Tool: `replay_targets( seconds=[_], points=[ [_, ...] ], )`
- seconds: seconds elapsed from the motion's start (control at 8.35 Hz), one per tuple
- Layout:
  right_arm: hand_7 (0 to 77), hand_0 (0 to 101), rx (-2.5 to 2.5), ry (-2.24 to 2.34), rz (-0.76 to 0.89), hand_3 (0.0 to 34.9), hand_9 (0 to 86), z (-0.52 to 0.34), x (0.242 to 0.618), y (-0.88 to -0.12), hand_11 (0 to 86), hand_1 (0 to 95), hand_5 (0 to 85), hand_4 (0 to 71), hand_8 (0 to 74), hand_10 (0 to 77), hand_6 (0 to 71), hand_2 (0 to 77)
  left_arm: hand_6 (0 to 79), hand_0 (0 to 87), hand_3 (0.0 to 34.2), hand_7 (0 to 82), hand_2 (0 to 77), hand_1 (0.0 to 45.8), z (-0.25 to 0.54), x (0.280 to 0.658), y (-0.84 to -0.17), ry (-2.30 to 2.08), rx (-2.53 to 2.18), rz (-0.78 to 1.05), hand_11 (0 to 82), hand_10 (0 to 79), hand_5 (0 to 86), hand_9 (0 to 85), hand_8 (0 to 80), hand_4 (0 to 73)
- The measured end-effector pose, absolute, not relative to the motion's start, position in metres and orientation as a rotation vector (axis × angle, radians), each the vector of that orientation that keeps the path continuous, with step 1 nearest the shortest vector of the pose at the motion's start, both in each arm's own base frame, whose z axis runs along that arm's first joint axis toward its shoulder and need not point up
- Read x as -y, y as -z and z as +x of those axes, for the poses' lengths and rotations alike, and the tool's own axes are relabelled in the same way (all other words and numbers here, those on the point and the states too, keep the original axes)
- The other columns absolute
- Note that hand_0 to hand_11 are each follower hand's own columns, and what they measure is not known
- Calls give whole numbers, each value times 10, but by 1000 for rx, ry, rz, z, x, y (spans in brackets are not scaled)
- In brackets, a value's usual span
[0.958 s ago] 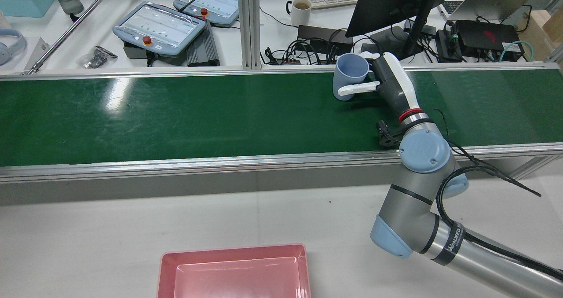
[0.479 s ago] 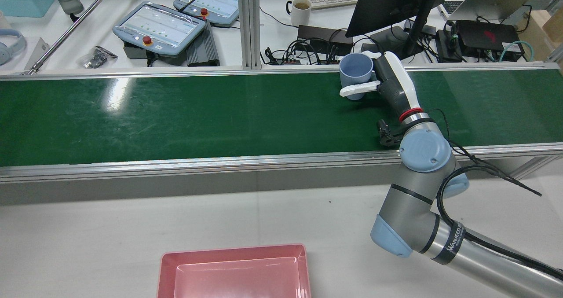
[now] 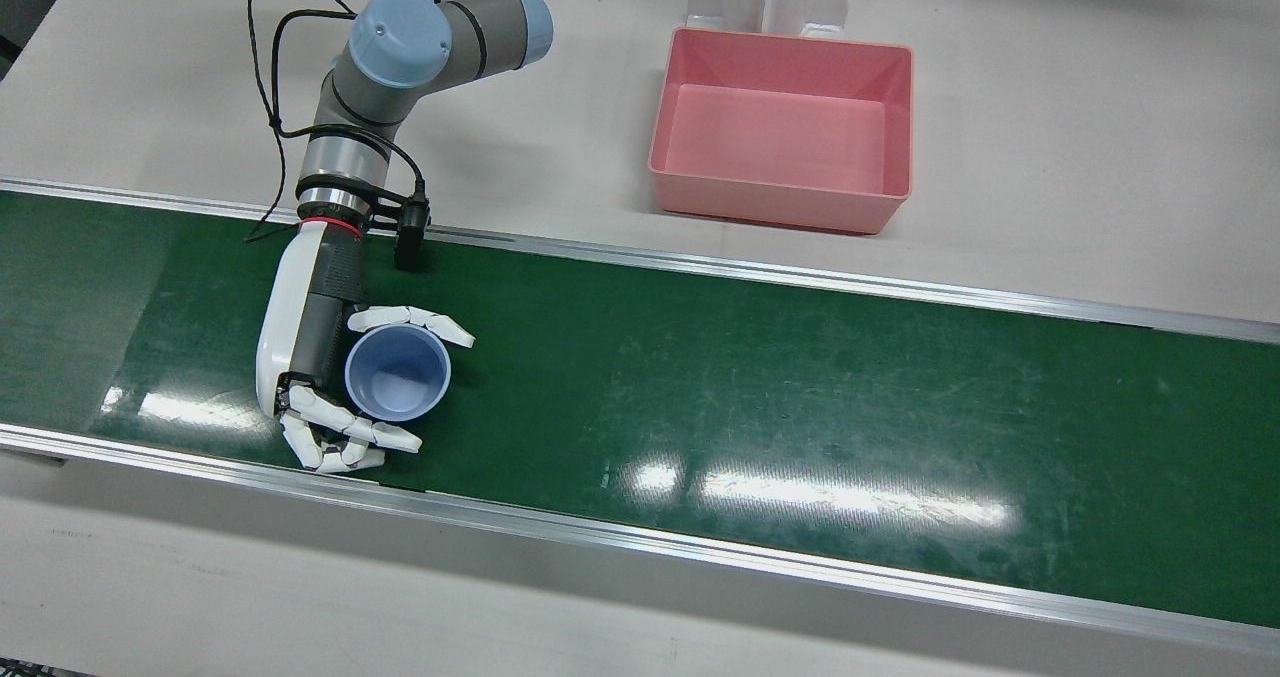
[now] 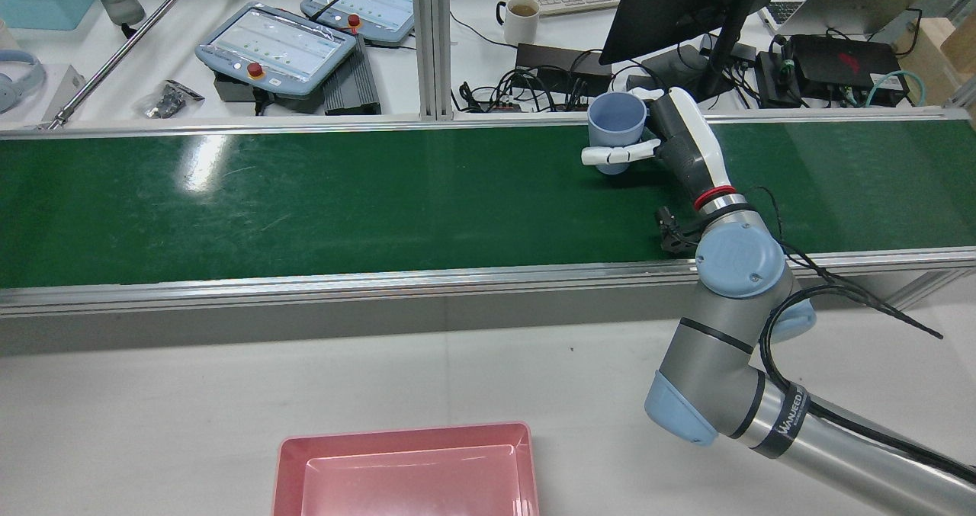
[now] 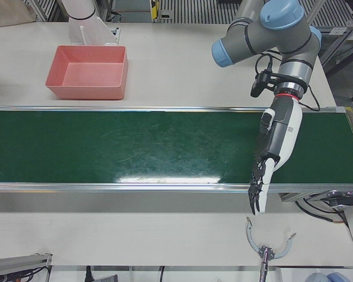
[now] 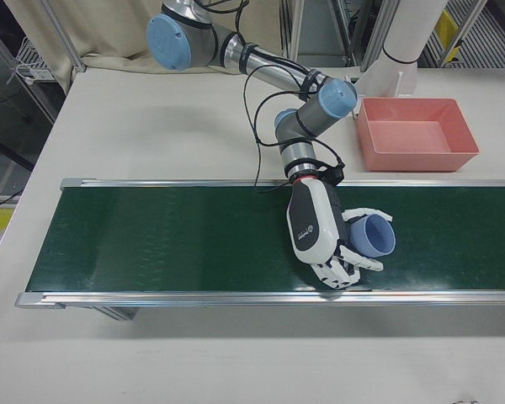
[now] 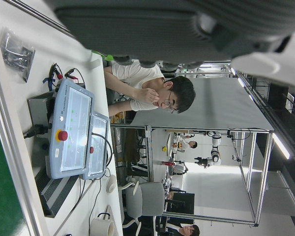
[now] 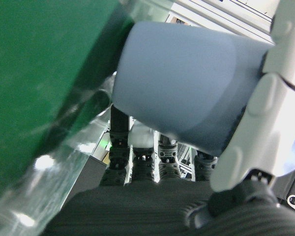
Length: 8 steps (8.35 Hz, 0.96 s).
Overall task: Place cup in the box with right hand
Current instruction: 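Lift the cup off the belt and carry it toward the pink tray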
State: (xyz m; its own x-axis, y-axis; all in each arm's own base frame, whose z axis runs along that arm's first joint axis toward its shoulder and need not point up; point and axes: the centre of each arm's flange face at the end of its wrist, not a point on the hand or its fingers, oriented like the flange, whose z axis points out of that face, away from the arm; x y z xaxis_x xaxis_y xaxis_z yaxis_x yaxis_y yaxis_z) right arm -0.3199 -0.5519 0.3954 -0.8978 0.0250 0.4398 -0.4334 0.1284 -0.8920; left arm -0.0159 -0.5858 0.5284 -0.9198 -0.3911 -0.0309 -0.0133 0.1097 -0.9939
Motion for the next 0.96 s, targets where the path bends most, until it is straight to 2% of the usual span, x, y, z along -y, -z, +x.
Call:
replay_targets(
  seconds=[0.12, 0.24, 0.36, 0.48, 0.6, 0.72, 0.84, 0.96],
  points=[
    [698, 533, 2079, -1826, 397, 0, 747, -313, 551, -392, 447, 54, 82, 442, 513, 316, 371, 153, 0, 0, 0, 0, 5, 5, -16, 586, -528, 1881, -2106, -399, 0, 0, 0, 0, 0, 0],
    [698, 523, 2116, -1817, 395, 0, 725, -299, 545, -381, 420, 49, 82, 442, 502, 289, 371, 196, 0, 0, 0, 0, 5, 5, -16, 586, -529, 1882, -2105, -398, 0, 0, 0, 0, 0, 0],
    [698, 523, 2169, -1789, 402, 0, 731, -280, 532, -363, 404, 49, 87, 447, 491, 273, 338, 202, 0, 0, 0, 0, 5, 5, -16, 586, -529, 1882, -2106, -398, 0, 0, 0, 0, 0, 0],
    [698, 523, 2230, -1738, 421, 0, 731, -260, 516, -337, 404, 49, 87, 447, 491, 273, 338, 202, 0, 0, 0, 0, 5, 5, -16, 586, -529, 1882, -2105, -399, 0, 0, 0, 0, 0, 0],
    [687, 520, 2293, -1650, 434, 0, 93, -246, 494, -305, 387, 125, 104, 327, 469, 262, 360, 218, 0, 0, 0, 0, 5, 5, -16, 585, -529, 1882, -2105, -399, 0, 0, 0, 0, 0, 0],
    [687, 520, 2346, -1552, 422, 0, 93, -243, 468, -275, 387, 125, 104, 327, 469, 262, 360, 218, 0, 0, 0, 0, 5, 5, -16, 585, -529, 1882, -2105, -399, 0, 0, 0, 0, 0, 0],
    [704, 509, 2384, -1471, 393, 0, 262, -249, 444, -254, 409, 125, 76, 349, 480, 278, 365, 229, 0, 0, 0, 0, 5, 5, -16, 585, -529, 1881, -2105, -399, 0, 0, 0, 5, 0, 0],
    [709, 503, 2401, -1396, 336, 0, 409, -264, 420, -241, 415, 115, 93, 360, 480, 289, 371, 235, 0, 0, 0, 0, 5, 5, -16, 585, -529, 1881, -2105, -399, 0, 0, 0, 0, 0, 0]
  ],
)
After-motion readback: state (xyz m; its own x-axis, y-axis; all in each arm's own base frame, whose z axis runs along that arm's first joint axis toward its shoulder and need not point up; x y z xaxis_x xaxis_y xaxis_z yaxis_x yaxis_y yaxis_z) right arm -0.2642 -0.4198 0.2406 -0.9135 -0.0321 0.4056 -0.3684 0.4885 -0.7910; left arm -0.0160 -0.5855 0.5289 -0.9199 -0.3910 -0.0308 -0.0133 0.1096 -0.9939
